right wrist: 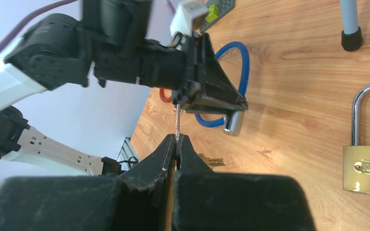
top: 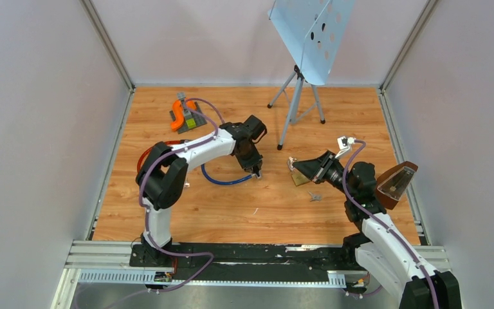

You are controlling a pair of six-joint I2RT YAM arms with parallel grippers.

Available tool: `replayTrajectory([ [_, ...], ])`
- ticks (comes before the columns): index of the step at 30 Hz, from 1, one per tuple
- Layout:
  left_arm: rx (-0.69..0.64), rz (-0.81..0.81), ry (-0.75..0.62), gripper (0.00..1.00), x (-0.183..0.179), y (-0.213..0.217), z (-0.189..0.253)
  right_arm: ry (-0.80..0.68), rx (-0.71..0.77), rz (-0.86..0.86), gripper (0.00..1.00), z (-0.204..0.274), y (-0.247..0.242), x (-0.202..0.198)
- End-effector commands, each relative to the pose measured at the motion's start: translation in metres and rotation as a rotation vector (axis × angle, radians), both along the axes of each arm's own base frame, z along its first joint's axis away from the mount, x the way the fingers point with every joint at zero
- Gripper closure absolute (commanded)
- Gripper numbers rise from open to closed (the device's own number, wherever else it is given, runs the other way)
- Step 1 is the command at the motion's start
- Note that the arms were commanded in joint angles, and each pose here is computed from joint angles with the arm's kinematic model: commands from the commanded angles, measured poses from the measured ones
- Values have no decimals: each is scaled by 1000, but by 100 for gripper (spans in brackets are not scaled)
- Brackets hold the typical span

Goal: Unlock with the key

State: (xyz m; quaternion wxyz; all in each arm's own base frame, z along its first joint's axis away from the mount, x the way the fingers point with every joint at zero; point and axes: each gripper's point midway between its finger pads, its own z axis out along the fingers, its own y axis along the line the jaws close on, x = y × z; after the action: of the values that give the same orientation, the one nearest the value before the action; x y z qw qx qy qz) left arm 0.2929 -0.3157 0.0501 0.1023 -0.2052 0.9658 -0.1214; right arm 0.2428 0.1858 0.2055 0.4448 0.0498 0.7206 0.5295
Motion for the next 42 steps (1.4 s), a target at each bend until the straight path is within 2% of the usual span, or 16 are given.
replayTrajectory([
  [1, -189, 129, -177, 100, 27, -21, 83, -94, 9, 40, 100, 22, 5, -3],
  [7, -271, 212, -246, 100, 30, -16, 130, -110, 28, 94, 100, 28, 12, -7],
  [15, -358, 262, -327, 100, 30, -10, 161, -68, 80, 168, 100, 29, 32, -7],
  [22, -408, 268, -322, 100, 29, -15, 153, -12, 75, 217, 100, 22, 49, -4],
  [29, -443, 236, -233, 100, 24, -34, 129, 85, 52, 208, 100, 0, 52, 6],
  [42, -437, 233, -223, 100, 27, -38, 119, 185, 23, 177, 100, -21, 55, 22],
])
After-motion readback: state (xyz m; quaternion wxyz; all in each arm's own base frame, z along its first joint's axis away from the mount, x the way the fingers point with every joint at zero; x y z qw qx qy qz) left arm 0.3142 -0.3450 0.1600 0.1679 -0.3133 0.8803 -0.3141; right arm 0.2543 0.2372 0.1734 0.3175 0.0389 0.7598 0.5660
